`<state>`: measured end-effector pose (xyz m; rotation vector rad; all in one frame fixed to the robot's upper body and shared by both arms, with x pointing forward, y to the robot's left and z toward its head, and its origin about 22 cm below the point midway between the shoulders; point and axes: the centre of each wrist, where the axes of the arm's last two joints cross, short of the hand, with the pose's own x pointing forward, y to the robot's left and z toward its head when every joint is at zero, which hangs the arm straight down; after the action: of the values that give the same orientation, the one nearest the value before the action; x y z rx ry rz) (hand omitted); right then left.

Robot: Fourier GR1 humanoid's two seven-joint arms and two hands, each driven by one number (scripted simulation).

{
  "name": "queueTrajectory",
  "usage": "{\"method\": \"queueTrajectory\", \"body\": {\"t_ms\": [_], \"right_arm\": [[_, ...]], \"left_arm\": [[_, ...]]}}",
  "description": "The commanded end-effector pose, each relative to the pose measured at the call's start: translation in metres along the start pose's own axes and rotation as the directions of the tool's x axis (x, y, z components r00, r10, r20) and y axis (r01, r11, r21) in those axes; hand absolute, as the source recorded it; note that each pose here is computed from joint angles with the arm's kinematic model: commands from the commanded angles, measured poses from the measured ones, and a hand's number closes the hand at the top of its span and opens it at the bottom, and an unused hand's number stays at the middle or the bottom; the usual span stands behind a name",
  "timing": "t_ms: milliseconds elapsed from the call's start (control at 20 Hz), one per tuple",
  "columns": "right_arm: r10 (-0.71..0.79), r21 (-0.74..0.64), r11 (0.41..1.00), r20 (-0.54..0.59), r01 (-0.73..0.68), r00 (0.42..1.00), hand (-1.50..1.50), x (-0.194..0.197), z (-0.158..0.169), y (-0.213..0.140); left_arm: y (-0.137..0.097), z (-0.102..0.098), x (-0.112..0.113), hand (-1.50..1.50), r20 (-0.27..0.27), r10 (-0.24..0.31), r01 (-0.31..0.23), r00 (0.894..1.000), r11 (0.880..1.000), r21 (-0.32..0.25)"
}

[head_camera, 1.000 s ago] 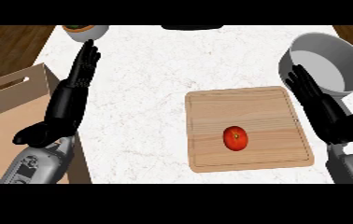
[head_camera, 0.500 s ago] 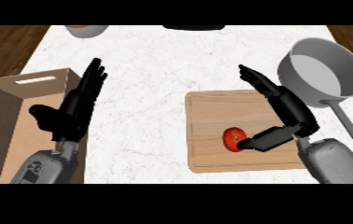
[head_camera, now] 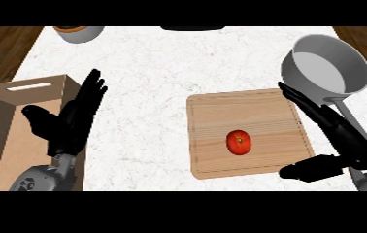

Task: Pick the tomato from the cutting board and place it in the pot

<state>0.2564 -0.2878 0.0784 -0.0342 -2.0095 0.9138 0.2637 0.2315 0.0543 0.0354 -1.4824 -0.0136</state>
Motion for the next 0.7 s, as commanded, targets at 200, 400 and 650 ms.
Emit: {"method": "queueTrajectory", "body": {"t_ms": [200,400,650], "right_arm": [[0.294,0.244,0.932,-0.079,-0.267,0.953,-1.50,0.070,-0.005,-0.054],[0.366,0.372,0.881,-0.147,-0.292,0.919,-1.50,0.095,-0.015,-0.057],[0.431,0.453,0.844,-0.260,-0.285,0.864,-1.50,0.111,-0.038,-0.047]], "left_arm": [[0.002,0.016,-0.003,0.00,-0.027,0.003,-0.004,1.000,1.000,-0.022],[0.002,-0.006,0.001,0.00,-0.013,0.007,-0.007,1.000,1.000,0.010],[0.005,-0.006,0.014,0.00,-0.010,0.014,-0.014,1.000,0.999,-0.040]]}}
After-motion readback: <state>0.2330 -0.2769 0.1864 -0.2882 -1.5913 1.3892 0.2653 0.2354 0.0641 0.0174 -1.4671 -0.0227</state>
